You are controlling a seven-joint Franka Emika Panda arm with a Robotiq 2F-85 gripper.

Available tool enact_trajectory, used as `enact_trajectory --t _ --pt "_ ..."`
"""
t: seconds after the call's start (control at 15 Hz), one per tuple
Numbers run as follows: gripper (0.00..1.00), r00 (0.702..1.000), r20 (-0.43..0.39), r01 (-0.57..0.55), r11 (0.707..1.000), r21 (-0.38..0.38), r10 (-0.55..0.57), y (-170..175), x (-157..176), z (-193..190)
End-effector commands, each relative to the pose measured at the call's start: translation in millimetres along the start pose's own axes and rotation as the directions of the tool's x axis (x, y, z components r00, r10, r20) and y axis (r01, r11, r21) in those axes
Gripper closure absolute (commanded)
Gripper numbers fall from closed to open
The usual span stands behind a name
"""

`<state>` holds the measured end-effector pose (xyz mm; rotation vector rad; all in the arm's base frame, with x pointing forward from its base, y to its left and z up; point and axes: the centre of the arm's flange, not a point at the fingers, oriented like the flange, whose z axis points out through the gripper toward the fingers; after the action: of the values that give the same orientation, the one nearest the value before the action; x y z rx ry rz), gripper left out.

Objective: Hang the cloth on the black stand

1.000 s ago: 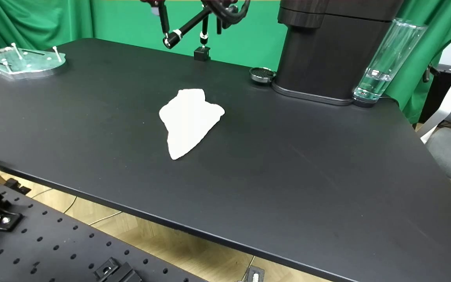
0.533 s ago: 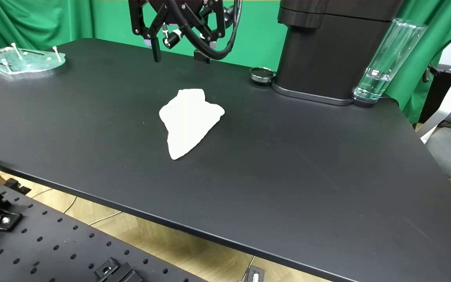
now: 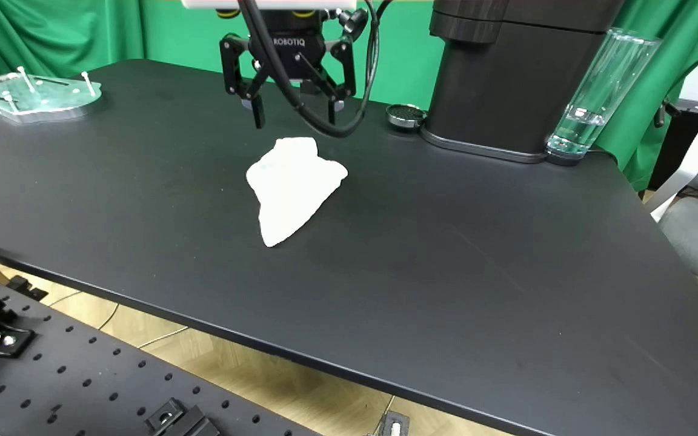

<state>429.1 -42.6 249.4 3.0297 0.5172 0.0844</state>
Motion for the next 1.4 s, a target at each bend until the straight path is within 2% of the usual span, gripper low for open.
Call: enact_trajectory --t 0.0,0.4,0.87,0.93,1.07,1.33 --pt "0.0 0.997 0.023 -0.071 0.997 0.019 0.071 -6.4 9.5 36.0" --pt "0.0 0.991 0.036 -0.132 0.99 0.05 0.13 -12.6 23.7 70.3" --pt "0.0 0.985 0.012 -0.172 0.985 0.018 0.171 -0.7 44.4 89.8" --pt "0.22 0.984 0.011 -0.177 0.984 0.016 0.177 0.9 45.8 92.0" --pt "0.32 0.982 0.008 -0.188 0.982 0.015 0.188 3.0 46.7 96.7" --pt "0.62 0.98 0.004 -0.2 0.98 0.023 0.2 3.0 48.2 98.4"
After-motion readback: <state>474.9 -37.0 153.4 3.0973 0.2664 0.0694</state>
